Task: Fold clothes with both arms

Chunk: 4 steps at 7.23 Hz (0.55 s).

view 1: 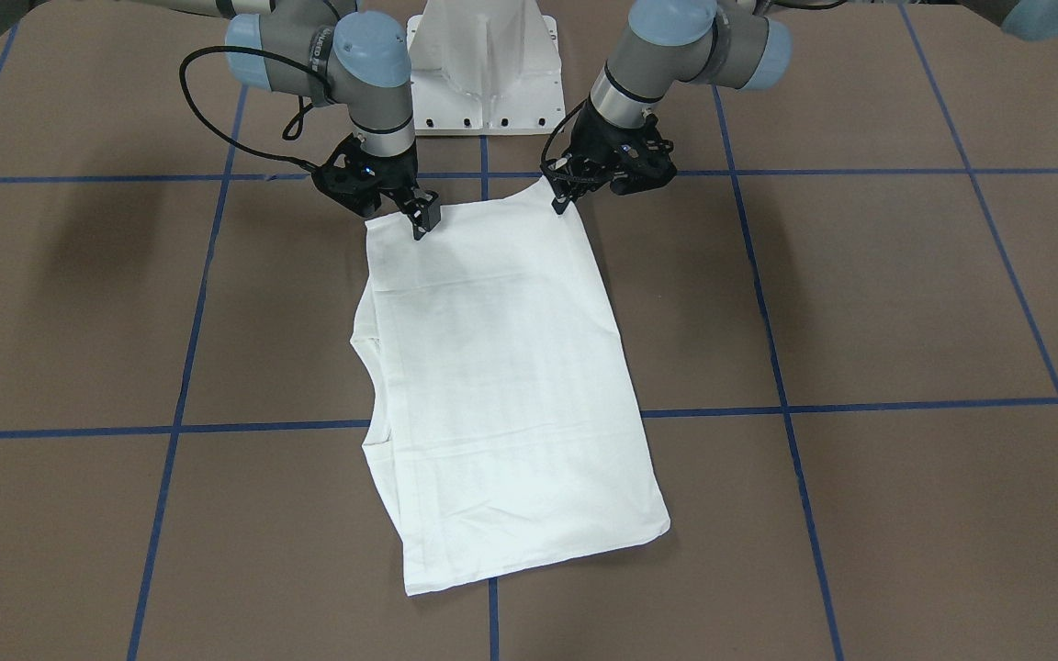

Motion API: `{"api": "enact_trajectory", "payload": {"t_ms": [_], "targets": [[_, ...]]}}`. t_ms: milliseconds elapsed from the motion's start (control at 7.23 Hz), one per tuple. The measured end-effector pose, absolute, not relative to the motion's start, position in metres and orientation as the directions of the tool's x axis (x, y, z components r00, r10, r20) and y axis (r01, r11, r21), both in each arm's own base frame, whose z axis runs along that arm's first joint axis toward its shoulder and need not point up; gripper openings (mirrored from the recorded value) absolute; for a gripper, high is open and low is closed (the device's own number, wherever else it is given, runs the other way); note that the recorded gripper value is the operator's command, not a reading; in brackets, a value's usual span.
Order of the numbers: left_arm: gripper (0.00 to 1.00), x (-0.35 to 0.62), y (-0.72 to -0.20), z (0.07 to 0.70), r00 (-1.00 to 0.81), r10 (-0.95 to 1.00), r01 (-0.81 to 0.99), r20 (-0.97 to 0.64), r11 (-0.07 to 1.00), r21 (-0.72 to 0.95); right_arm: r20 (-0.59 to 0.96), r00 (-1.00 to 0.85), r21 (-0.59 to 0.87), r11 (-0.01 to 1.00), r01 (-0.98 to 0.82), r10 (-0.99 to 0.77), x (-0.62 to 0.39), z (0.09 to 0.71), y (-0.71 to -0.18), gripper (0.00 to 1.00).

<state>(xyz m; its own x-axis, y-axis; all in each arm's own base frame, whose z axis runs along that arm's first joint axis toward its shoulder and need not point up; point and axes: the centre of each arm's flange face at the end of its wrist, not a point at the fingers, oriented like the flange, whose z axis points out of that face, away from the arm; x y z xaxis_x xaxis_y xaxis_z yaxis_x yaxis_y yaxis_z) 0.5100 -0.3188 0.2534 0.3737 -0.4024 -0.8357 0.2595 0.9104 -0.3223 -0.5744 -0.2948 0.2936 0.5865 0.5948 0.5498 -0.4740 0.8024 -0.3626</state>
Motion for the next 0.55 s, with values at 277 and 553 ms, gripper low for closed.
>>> {"api": "enact_trajectory", "payload": {"t_ms": [277,553], "targets": [[0.00,0.5097,-0.3191,0.2533,0.373,-0.403,0.260,-0.836,0.910,-0.322,0.549,0.586,-0.364,0.801,-0.475,0.596,-0.5768,0.2929,-0.2949,0.42],[0.00,0.5096,-0.3195,0.2540,0.374,-0.403,0.261,-0.835,0.910,-0.322,0.548,0.582,-0.368,0.798,-0.478,0.601,-0.5775,0.2918,-0.2951,0.24]]}}
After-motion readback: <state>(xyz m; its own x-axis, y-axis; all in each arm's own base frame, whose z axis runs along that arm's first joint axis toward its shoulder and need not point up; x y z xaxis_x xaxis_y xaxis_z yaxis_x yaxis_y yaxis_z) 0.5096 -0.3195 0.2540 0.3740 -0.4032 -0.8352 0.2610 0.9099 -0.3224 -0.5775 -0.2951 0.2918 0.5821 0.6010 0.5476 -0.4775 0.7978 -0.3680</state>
